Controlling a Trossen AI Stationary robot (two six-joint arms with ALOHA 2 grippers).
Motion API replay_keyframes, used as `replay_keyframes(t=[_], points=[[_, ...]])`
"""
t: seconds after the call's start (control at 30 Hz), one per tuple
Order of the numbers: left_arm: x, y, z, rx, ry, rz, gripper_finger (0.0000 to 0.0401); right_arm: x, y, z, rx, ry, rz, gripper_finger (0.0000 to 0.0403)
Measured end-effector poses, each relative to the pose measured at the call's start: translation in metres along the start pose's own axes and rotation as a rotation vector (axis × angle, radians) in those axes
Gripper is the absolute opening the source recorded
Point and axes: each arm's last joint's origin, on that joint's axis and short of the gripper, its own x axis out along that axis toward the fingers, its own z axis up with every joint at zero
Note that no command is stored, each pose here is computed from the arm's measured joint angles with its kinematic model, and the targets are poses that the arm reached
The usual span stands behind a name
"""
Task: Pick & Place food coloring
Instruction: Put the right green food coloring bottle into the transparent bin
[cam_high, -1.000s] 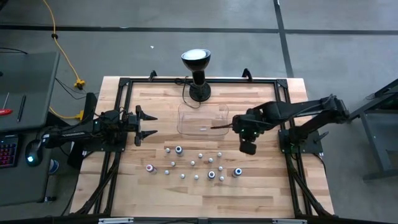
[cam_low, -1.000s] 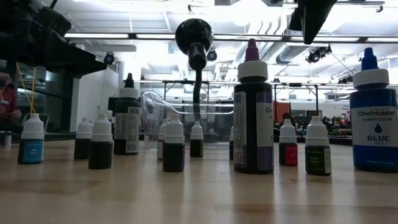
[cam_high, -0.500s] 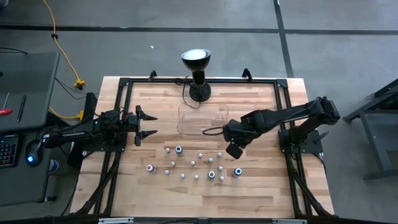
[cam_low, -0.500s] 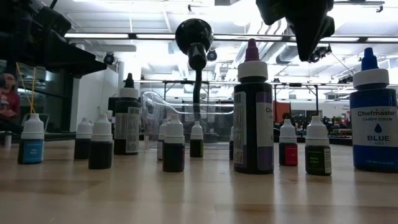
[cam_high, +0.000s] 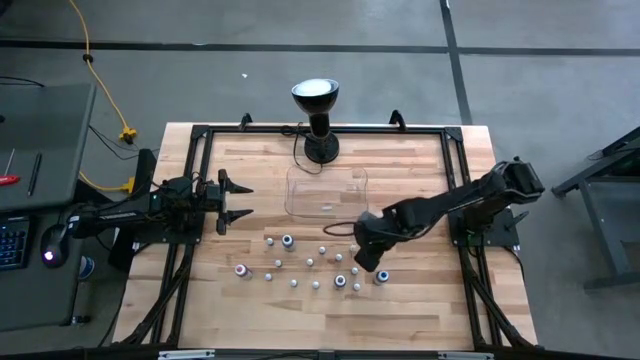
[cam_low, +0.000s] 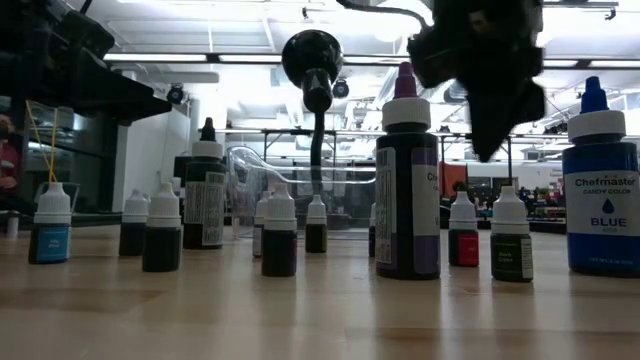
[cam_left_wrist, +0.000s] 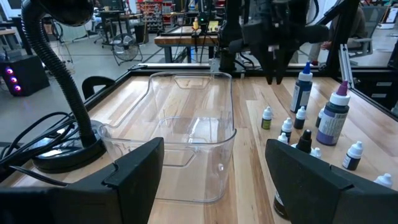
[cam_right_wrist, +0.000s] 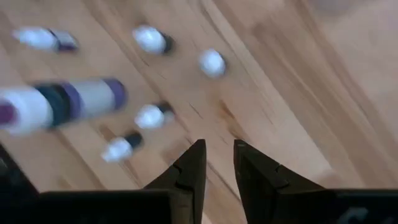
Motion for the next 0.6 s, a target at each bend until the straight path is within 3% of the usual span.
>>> replay_keyframes(t=[0.2,0.33,0.6], points=[[0.0,0.0,0.0,0.0,0.0,0.0,0.0278,0.007,0.002,0.013,0.019,-0.019,0.008,0.0076],[0.0,0.0,0.0,0.0,0.0,0.0,0.0278,0.017,0.011,0.028,-0.036,0.007,0.012,0.0083],[0.0,0.0,0.0,0.0,0.0,0.0,0.0278,0.022,0.013,0.047,-0.079,0.076,-0.112,0.0141]])
